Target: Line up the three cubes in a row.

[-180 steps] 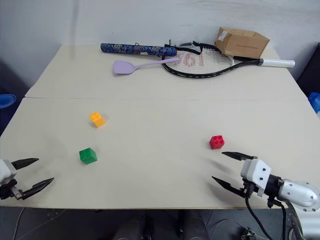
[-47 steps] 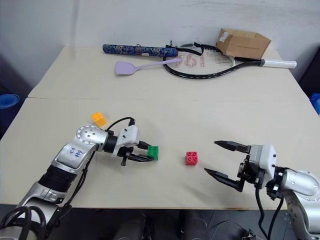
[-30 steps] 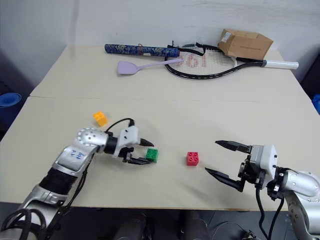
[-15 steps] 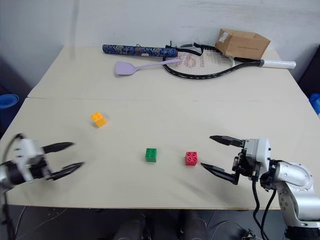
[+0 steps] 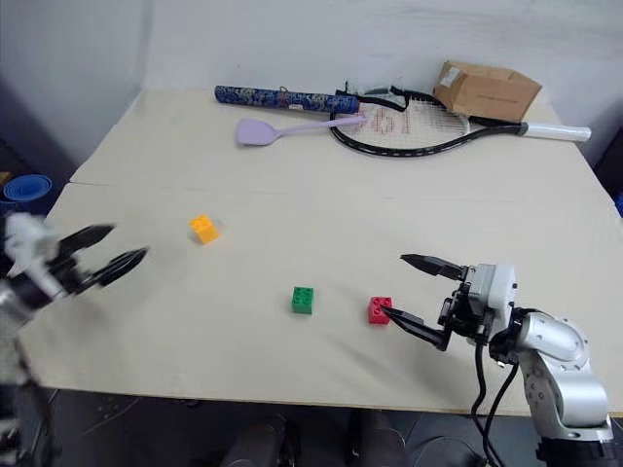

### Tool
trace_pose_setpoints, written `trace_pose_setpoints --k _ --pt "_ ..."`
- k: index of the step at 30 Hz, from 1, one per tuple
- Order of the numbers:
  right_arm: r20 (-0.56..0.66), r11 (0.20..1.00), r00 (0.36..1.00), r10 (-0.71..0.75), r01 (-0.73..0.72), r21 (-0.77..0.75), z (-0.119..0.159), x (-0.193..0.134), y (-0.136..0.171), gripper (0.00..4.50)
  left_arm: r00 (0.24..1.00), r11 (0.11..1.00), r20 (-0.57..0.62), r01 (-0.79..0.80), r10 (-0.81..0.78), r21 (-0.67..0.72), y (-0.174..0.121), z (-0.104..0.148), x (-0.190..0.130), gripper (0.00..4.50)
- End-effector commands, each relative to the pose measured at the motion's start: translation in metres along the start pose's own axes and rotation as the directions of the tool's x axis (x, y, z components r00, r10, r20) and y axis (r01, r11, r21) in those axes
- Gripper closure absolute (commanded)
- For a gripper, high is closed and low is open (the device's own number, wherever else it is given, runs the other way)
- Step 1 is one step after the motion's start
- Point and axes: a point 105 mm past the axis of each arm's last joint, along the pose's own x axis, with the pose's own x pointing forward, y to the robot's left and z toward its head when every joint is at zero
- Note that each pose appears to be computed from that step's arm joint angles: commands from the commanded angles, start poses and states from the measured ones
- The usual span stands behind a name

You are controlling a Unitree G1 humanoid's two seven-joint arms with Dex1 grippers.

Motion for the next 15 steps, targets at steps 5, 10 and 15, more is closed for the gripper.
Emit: trace_pose_setpoints --k 5,10,15 --pt "0.041 0.998 0.998 -0.046 0.047 -0.042 0.005 0.002 0.002 0.0 0.988 0.995 -0.124 0.091 -0.087 0.028 0.006 -0.013 0.055 0.02" --pt "0.027 0.994 0.995 -0.092 0.093 -0.048 0.001 -0.007 0.007 0.0 0.974 0.985 -0.179 0.154 -0.137 0.083 0.004 -0.018 0.06 0.41" --pt "0.015 0.991 0.992 -0.124 0.125 -0.046 -0.002 -0.014 0.013 0.0 0.961 0.978 -0.228 0.184 -0.158 0.097 0.007 -0.024 0.053 1.6"
